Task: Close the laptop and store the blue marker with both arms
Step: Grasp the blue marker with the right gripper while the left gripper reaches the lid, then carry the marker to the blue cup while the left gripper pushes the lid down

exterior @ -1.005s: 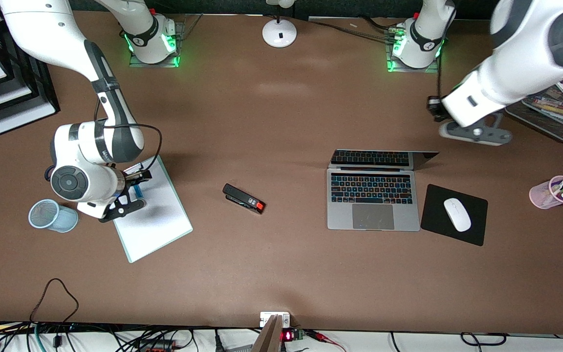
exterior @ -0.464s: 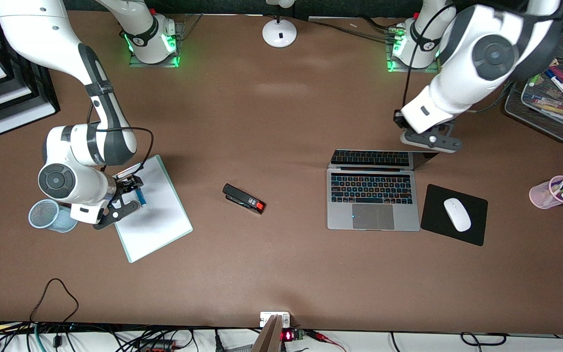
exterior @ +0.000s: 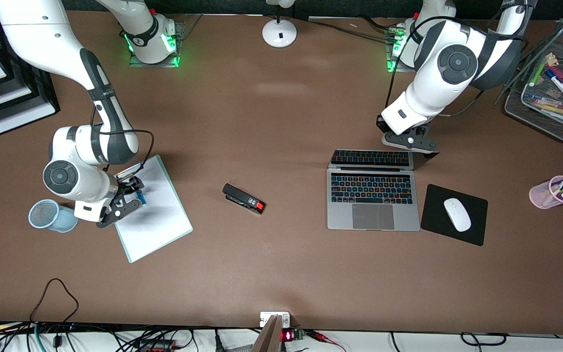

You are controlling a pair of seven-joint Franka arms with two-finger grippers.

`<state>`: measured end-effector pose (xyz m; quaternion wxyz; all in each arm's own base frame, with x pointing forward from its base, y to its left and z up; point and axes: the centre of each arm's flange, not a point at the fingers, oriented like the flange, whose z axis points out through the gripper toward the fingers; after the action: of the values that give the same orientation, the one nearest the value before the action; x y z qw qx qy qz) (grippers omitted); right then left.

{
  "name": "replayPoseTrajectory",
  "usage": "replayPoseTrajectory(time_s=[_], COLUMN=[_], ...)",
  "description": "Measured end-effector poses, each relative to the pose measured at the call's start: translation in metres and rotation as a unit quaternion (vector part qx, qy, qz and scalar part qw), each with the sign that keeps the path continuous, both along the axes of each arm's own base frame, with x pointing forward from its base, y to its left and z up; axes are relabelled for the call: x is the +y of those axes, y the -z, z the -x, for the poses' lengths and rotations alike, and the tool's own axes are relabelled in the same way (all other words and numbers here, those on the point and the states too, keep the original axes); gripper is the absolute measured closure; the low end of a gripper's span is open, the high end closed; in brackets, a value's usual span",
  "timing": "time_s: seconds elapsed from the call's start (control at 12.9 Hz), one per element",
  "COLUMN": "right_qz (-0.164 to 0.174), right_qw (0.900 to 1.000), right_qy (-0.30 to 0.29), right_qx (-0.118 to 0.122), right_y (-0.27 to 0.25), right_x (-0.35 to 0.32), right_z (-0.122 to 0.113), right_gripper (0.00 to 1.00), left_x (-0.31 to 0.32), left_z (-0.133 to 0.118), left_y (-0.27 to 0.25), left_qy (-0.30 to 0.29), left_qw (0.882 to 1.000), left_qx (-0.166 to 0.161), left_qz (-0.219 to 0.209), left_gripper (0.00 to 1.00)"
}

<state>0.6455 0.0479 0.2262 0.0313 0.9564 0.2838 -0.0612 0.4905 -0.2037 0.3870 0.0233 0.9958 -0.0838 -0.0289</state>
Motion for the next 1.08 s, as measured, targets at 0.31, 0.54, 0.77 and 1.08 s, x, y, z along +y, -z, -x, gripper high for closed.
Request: replayPoseTrajectory(time_s=[0.31,0.54,0.77,1.08], right_qz=[-0.005,-0.007,-0.009,-0.011], right_qw=[1.000,1.000,1.000,1.000], right_qy=[-0.005,-0.007,-0.009,-0.013], right_qx=[-0.013,-0.014,-0.014,-0.011], right_y=[0.014,0.015,0.026,0.037], right_x=[0.001,0.004,0.005,0.010], right_z=[0.008,0.009,0.013,0.016], right_gripper=[0.33,0.36,0.39,0.44], left_x=[0.001,0.000,0.001,0.000], left_z=[0.001,-0.002,-0.006,-0.008], left_y=[0.018,0.017,0.019,0.028], left_qy=[-0.003,-0.004,-0.007,-0.022], left_qw=[1.000,1.000,1.000,0.999], left_qx=[-0.005,-0.017,-0.026,-0.024], left_qz=[0.004,0.008,0.013,0.015], left_gripper=[0.99,0.99,0.99,0.99])
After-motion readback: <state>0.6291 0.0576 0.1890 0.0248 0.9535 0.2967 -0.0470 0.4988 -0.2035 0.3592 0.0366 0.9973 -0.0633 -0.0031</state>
